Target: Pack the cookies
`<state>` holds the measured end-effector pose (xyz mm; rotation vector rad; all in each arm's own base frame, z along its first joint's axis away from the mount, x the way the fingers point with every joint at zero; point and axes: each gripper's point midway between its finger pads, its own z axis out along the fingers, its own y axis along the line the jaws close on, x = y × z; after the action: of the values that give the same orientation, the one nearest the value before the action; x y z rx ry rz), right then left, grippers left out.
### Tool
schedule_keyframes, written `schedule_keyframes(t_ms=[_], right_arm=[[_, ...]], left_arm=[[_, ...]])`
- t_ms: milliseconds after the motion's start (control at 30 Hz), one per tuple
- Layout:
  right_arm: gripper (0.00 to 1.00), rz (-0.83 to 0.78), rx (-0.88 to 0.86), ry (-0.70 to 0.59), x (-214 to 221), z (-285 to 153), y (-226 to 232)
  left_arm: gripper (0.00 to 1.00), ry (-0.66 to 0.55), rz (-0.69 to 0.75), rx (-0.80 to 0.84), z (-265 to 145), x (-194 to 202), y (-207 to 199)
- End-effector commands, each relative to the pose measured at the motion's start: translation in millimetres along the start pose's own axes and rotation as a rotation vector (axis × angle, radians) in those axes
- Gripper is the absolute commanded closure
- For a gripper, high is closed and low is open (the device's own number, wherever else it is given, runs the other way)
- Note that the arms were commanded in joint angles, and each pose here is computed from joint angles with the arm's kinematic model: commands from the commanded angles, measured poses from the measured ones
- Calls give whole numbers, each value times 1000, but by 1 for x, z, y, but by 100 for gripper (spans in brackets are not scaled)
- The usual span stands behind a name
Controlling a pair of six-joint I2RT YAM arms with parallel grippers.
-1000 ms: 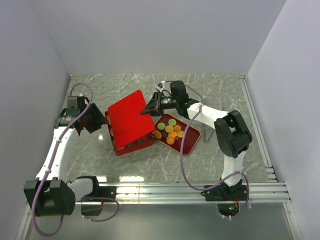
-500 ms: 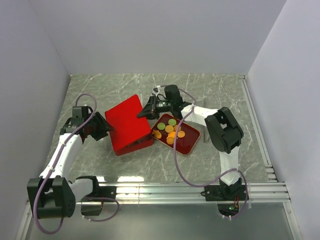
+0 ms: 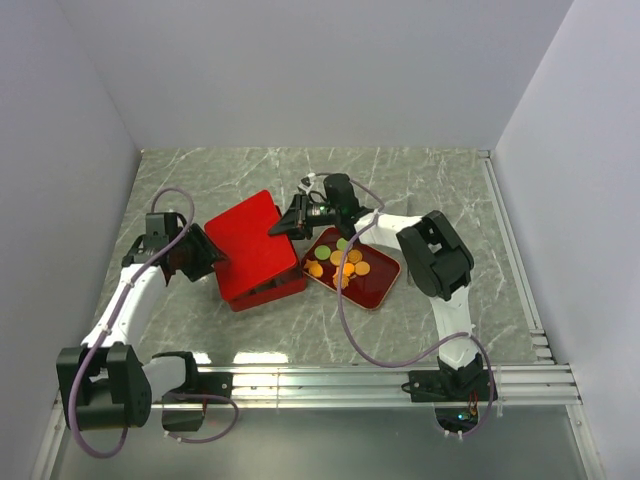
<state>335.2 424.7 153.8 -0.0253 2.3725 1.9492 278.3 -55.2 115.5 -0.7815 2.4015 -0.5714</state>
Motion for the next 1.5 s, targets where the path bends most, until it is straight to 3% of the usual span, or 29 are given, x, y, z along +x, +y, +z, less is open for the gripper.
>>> schedule_keyframes(t_ms=[0,433,500,533,567,633,733,1233,1467], right_arm=[[100,-90,-26,-9,-5,7,18],[100,-67,75,8,-1,8,-19],[84,-61,116,9,1,5,-26],[69,-60,134,5,-1,4,-29],[61,-86,150,6,-1,2,-30],[49,-70,219,-2,-4,-4,-39],[45,-98,310,-14,-8,-18,-48],[41,-137,611,-67,-6,-96,-69],[48,-228,484,-70,6,-102,-13]], left_arm=[[44,18,6,20,12,4,1],[46,61,-10,-30,42,7,16],[47,54,-3,-26,42,3,13],[47,57,-6,-29,43,3,14],[47,55,-4,-30,43,2,13],[47,56,-3,-31,43,1,13],[47,58,-3,-30,45,1,13],[48,67,23,-54,46,0,-4],[42,65,42,-87,45,-2,-19]])
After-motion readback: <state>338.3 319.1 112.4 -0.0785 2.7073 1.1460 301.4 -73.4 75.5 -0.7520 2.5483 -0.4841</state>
